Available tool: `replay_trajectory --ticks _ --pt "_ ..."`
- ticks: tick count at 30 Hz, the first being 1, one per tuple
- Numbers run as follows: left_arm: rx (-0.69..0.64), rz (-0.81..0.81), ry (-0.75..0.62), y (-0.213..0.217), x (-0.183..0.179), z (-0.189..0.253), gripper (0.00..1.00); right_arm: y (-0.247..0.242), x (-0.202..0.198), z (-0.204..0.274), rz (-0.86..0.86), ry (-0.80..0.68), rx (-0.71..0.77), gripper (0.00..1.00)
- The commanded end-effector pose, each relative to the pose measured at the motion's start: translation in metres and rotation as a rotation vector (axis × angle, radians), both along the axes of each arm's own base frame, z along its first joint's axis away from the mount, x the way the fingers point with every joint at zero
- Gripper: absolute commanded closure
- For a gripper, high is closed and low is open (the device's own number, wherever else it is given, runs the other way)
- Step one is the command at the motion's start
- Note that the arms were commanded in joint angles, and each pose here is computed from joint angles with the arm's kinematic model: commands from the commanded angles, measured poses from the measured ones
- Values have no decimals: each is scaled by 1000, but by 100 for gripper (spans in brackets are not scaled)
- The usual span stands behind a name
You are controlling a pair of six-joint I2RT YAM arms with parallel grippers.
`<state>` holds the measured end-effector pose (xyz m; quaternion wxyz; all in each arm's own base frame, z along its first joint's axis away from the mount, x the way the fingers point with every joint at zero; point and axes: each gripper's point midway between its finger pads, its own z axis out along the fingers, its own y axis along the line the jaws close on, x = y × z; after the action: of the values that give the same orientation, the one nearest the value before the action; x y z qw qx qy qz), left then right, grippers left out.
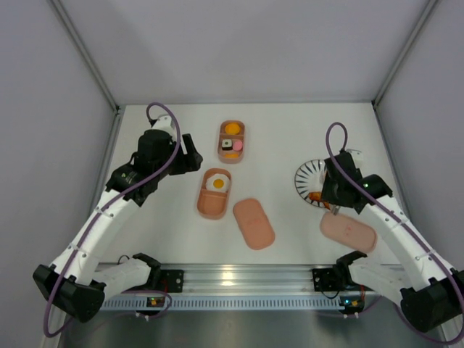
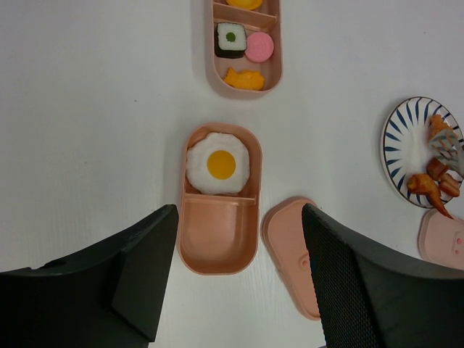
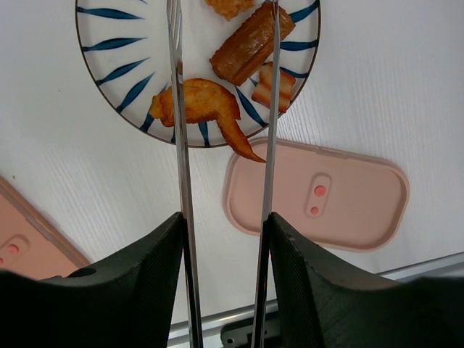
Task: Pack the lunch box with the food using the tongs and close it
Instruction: Pick up the fake food from the plate.
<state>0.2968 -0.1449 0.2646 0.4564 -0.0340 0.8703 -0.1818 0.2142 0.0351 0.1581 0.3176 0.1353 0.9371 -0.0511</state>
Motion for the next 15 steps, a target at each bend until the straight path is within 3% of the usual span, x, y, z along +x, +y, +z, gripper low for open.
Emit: replay_trajectory --ticks 1,15 --pt "-25 -5 -59 -2 6 13 26 3 18 -1 8 -39 12 52" --pt "-9 1 -51 -1 8 8 26 -1 37 2 14 -45 -18 55"
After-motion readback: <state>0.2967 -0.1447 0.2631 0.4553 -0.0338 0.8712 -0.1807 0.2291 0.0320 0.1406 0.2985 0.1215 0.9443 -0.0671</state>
